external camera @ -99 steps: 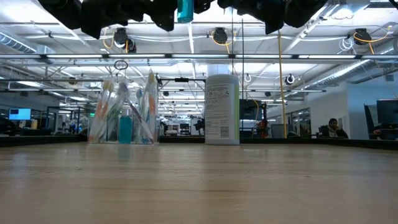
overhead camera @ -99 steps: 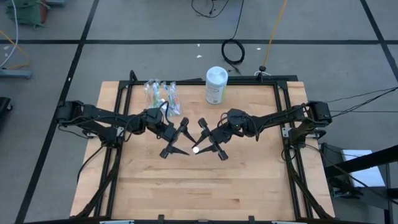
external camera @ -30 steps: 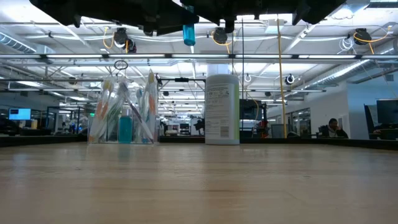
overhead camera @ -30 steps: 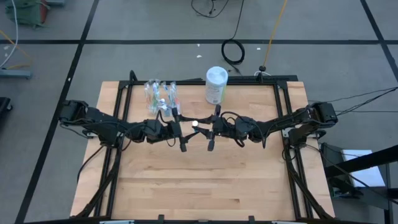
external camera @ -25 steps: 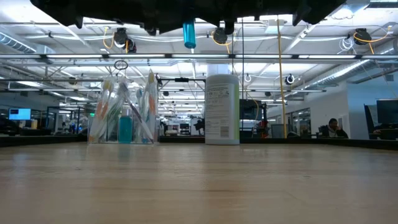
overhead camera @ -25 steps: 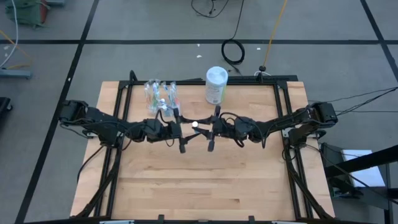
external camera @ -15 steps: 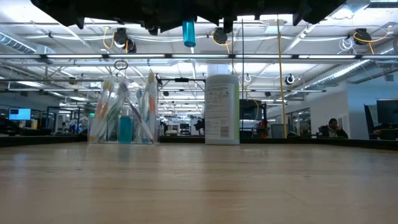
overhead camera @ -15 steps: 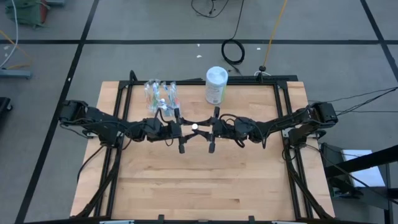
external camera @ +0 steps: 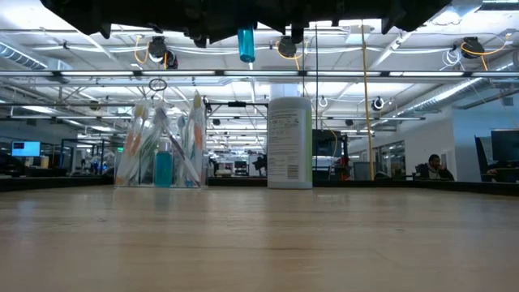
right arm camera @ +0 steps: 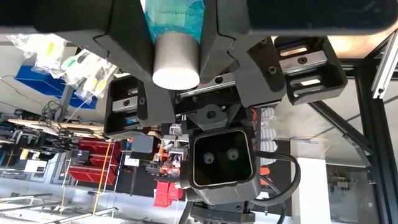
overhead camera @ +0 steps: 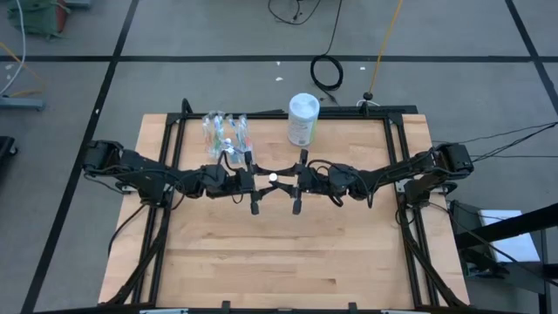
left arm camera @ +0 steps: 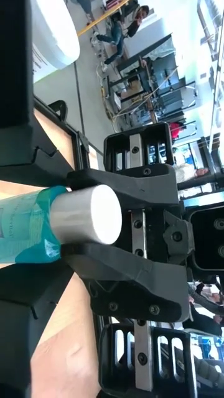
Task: Pick & Place toothbrushing station
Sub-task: Put the mouthwash into the middle of the transparent organizer
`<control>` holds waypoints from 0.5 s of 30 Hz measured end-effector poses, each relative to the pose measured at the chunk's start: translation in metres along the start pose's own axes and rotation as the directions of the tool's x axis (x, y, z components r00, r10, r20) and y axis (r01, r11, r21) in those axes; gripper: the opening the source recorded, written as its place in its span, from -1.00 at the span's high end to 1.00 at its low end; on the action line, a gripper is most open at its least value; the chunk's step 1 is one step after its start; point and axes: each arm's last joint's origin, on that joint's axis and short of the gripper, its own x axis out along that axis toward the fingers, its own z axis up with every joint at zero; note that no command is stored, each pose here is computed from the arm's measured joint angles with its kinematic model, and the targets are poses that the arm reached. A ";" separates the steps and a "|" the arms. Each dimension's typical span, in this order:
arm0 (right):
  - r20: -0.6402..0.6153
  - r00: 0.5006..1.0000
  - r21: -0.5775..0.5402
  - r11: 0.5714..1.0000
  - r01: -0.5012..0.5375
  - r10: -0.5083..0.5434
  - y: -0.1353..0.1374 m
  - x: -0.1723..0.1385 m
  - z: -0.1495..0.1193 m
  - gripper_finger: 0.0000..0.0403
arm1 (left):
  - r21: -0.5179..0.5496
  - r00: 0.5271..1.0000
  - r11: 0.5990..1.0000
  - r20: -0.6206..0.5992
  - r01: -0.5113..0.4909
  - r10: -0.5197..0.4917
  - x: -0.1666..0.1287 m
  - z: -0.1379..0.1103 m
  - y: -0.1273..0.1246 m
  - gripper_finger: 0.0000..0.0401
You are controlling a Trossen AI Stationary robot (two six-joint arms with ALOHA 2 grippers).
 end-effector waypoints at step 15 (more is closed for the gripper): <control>-0.011 1.000 -0.044 0.999 -0.003 0.002 0.000 0.000 0.000 0.23 | -0.006 0.998 1.000 -0.059 -0.006 0.005 0.002 -0.008 0.006 0.25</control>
